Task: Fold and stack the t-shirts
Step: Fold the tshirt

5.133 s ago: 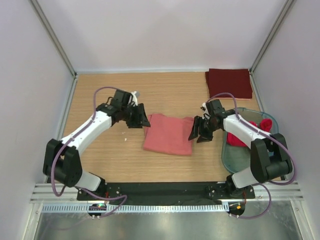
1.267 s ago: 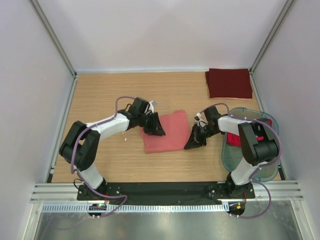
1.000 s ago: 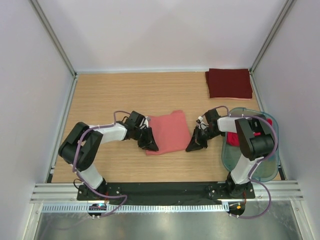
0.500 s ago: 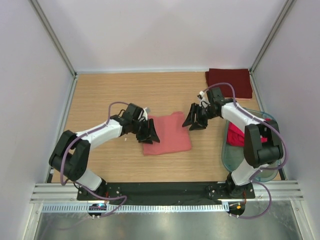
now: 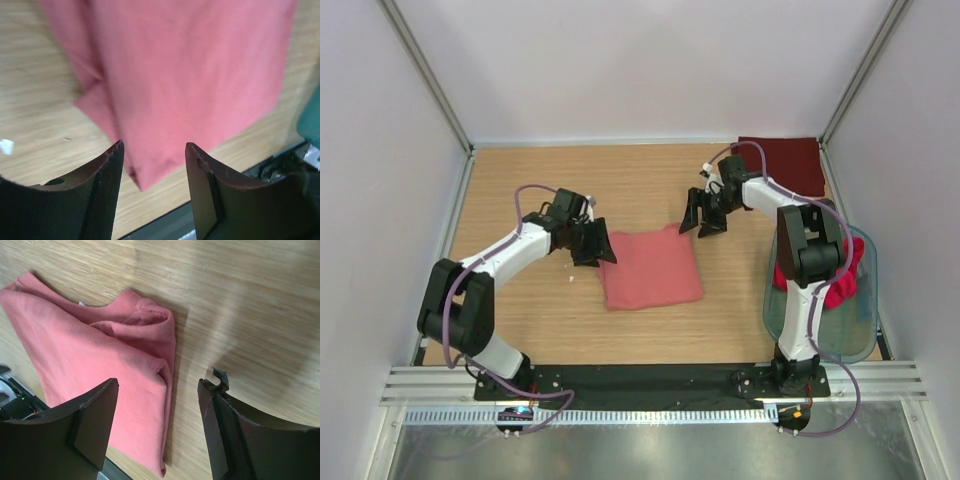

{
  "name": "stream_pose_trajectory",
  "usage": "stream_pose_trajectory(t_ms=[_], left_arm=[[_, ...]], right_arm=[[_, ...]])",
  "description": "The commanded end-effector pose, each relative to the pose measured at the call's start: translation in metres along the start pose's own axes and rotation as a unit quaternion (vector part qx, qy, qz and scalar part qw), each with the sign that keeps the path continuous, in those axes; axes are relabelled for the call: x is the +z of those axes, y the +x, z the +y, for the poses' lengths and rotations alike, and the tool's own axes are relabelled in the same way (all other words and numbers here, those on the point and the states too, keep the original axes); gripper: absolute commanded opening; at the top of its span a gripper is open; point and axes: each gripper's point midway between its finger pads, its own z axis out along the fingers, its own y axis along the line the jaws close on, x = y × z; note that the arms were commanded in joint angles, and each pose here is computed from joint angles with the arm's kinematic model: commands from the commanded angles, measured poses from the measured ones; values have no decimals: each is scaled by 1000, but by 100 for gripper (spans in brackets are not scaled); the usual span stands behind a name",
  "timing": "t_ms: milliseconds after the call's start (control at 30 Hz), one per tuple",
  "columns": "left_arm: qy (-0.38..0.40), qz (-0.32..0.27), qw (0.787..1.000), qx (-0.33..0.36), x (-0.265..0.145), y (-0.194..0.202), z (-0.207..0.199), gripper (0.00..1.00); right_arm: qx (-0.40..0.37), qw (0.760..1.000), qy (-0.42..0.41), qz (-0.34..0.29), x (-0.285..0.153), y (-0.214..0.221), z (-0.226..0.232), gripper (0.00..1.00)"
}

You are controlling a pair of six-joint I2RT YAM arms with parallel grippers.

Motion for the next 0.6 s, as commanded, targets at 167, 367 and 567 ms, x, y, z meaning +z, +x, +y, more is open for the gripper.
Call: stream_pose_trajectory(t_ms=[167, 367, 567], left_arm=[[1, -15, 1000, -19, 16, -41, 28, 69], [-9, -46, 999, 9, -2, -63, 16, 68], [-1, -79, 990, 119, -3, -77, -25, 70]], right_arm=[[-26, 1000, 2, -6, -3, -9, 0, 72], [12, 999, 40, -7, -18, -2, -5, 72], [45, 998, 47, -16, -43, 0, 9, 73]])
